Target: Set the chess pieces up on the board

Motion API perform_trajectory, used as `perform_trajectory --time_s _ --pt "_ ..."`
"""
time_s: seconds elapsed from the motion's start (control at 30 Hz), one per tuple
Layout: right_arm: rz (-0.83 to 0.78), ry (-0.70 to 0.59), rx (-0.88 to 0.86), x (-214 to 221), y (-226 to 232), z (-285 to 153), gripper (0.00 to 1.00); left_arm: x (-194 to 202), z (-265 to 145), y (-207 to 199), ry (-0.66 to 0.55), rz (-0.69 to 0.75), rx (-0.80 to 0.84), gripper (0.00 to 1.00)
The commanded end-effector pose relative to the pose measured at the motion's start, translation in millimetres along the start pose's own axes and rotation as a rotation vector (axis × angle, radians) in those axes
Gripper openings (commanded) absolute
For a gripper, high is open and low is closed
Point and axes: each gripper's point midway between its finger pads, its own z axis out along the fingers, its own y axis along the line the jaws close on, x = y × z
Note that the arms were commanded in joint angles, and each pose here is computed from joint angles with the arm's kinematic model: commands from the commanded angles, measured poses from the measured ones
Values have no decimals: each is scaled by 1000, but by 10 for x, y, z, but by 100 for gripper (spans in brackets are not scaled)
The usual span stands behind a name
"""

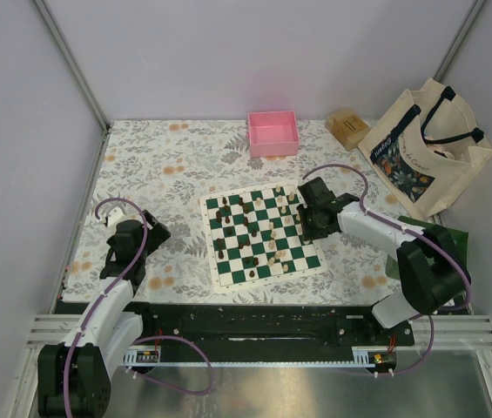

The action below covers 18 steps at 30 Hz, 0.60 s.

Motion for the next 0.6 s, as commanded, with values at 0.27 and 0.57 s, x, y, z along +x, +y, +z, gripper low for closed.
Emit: perform_trajectory --time_s 0.27,0.57 --pt "44 30 -18 242 -39 13 15 -157 11 -97 -48 -10 23 99" --pt "39 29 -23 217 -22 33 29 -160 10 -97 -49 -11 24 99"
